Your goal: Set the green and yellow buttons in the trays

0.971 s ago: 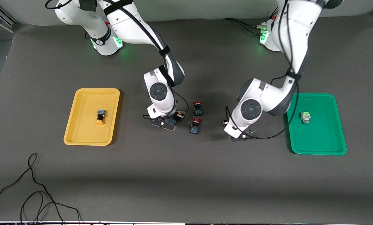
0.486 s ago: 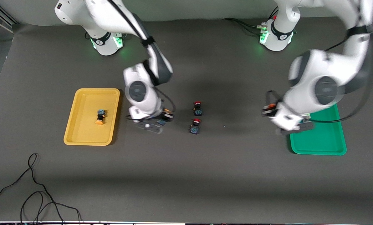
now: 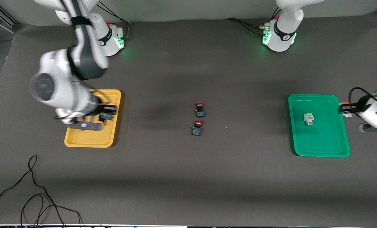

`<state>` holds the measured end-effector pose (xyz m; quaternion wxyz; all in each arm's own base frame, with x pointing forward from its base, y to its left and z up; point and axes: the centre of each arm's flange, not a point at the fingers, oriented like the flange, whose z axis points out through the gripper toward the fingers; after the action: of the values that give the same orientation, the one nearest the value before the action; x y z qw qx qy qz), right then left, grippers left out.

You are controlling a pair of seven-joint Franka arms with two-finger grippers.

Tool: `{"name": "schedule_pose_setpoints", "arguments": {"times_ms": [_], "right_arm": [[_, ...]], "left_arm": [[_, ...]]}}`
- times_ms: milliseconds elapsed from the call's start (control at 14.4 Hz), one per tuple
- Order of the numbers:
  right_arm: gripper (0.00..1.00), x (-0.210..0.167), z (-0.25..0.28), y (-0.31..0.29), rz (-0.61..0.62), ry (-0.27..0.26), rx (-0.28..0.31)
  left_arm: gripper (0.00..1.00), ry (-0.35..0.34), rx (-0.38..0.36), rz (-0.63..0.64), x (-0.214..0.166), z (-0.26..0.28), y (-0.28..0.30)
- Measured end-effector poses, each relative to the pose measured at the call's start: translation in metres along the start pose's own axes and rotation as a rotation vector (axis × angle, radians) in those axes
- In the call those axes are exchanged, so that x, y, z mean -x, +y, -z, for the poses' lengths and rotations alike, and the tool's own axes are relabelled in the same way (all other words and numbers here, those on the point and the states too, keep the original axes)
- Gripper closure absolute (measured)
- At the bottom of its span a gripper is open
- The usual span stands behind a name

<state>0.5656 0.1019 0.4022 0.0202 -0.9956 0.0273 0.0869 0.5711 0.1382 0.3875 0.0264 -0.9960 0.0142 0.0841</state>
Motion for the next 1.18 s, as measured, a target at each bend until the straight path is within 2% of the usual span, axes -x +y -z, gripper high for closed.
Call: {"name": "schedule_pose_setpoints", "arguments": {"times_ms": [139, 278, 416, 555, 694, 833, 971, 1180], "right_arm": [[0.58, -0.002, -0.015, 0.079, 0.075, -0.001, 0.0], [0.58, 0.006, -0.042, 0.138, 0.12, 0.024, 0.006], [0.58, 0.017, -0.079, 0.164, 0.136, 0.063, 0.033], [0.58, 0.028, -0.113, 0.169, 0.134, 0.103, 0.069], [0.58, 0.035, -0.135, 0.163, 0.145, 0.123, 0.097], [0.58, 0.034, -0.146, 0.158, 0.165, 0.135, 0.103], [0.58, 0.031, -0.156, 0.157, 0.193, 0.148, 0.091], [0.58, 0.031, -0.176, 0.161, 0.233, 0.172, 0.051]], "left_arm": [[0.59, 0.044, -0.009, -0.03, 0.003, -0.053, -0.02], [0.59, 0.072, -0.029, -0.056, 0.005, -0.12, -0.024], [0.59, 0.087, -0.021, -0.067, 0.006, -0.177, -0.023], [0.59, 0.08, -0.01, -0.076, 0.004, -0.202, -0.025], [0.46, 0.086, -0.015, -0.096, 0.001, -0.196, -0.027], [0.24, 0.066, -0.02, -0.1, -0.004, -0.172, -0.033], [0.02, 0.015, -0.026, -0.093, -0.01, -0.124, -0.045], [0.0, -0.049, -0.035, -0.068, -0.004, -0.017, -0.058]]}}
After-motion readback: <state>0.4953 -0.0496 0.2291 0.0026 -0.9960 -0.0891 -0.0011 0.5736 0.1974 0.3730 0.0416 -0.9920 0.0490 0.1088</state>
